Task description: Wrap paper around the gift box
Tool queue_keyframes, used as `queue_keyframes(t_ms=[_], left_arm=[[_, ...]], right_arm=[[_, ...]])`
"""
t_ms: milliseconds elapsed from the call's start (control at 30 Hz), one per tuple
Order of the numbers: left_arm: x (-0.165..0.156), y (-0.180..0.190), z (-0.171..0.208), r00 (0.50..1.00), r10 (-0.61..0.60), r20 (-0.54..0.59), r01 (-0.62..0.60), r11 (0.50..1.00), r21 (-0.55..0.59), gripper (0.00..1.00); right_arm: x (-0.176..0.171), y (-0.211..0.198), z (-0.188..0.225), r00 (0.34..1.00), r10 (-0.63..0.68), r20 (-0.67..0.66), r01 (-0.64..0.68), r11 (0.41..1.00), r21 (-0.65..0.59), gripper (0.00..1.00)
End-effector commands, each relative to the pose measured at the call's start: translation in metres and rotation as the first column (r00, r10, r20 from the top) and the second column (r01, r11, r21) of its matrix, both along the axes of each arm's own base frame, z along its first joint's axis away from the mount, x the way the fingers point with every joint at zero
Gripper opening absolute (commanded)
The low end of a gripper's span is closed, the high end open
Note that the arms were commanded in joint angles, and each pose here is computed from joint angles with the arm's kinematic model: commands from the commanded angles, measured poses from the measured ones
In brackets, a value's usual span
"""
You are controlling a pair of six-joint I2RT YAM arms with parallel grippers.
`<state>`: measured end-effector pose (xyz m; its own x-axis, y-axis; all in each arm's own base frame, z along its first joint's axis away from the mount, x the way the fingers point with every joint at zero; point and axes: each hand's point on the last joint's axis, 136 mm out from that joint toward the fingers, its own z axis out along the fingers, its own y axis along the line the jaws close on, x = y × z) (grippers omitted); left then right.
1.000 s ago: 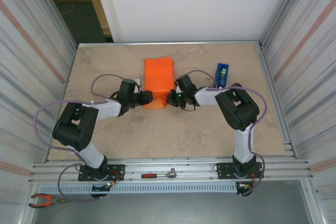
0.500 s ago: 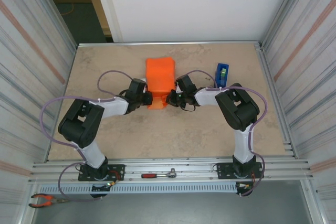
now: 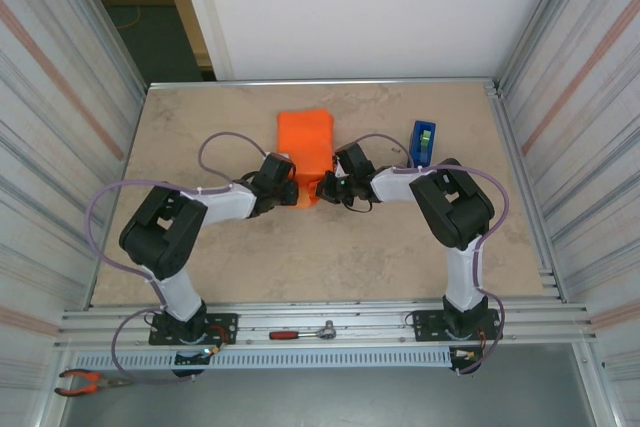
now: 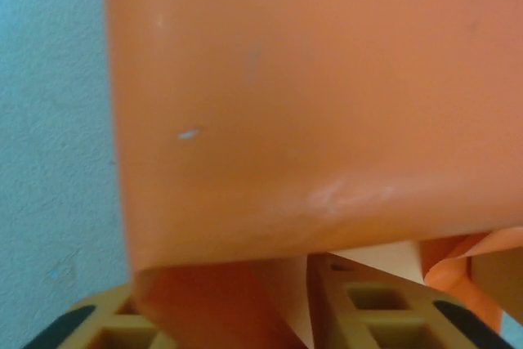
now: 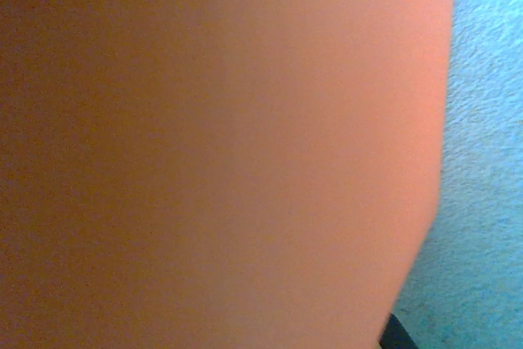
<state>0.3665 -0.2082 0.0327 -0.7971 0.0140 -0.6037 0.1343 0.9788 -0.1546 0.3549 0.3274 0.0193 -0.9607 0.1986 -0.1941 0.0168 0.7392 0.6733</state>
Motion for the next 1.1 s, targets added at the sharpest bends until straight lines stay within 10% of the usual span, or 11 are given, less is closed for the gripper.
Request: queue_keyframes(t_ms=[0,67,133,300,367,433,667,867,1067], left_arm=[[-0.002,0.002,-0.006,1.000,0.013,-0.029,-0.012,0.999,0.036,0.27],[-0.002,0.002,-0.006,0.999,0.013,-0.032,-0.012,0.999,0.037,0.00],[-0.003,0.002,-0.005,0.999,0.017,-0.036,-0.016,0.999,0.042,0.00],[-0.006,0.004,-0.002,0.998,0.034,-0.047,-0.032,0.998,0.045,0.32],[-0.006,0.000,-0.001,0.999,0.017,-0.050,-0.016,0.999,0.030,0.00],[-0.005,-0.003,0.004,0.999,0.008,-0.042,-0.008,1.000,0.013,0.00],[-0.004,0.000,0.055,0.998,0.015,0.056,-0.011,0.997,-0.076,0.40],[-0.009,0.043,0.071,0.986,0.159,0.057,-0.145,0.969,-0.198,0.49],[-0.006,0.062,0.043,0.981,0.190,-0.051,-0.196,0.940,-0.279,0.08]], right_arm=[[-0.018,-0.003,-0.016,0.999,0.034,-0.038,-0.036,0.998,-0.044,0.00],[-0.018,-0.003,-0.015,0.999,0.035,-0.037,-0.037,0.998,-0.044,0.00],[-0.018,-0.003,-0.015,0.999,0.034,-0.037,-0.036,0.998,-0.044,0.00],[-0.019,-0.002,-0.015,0.999,0.035,-0.036,-0.037,0.998,-0.045,0.00],[-0.019,-0.002,-0.016,0.999,0.036,-0.038,-0.038,0.998,-0.047,0.00],[-0.019,-0.003,-0.017,0.999,0.035,-0.040,-0.037,0.998,-0.049,0.00],[-0.020,-0.005,-0.016,0.999,0.033,-0.041,-0.035,0.998,-0.053,0.00],[-0.020,-0.005,-0.017,0.998,0.034,-0.046,-0.037,0.998,-0.055,0.00],[-0.021,-0.006,-0.018,0.998,0.035,-0.047,-0.038,0.997,-0.060,0.00]])
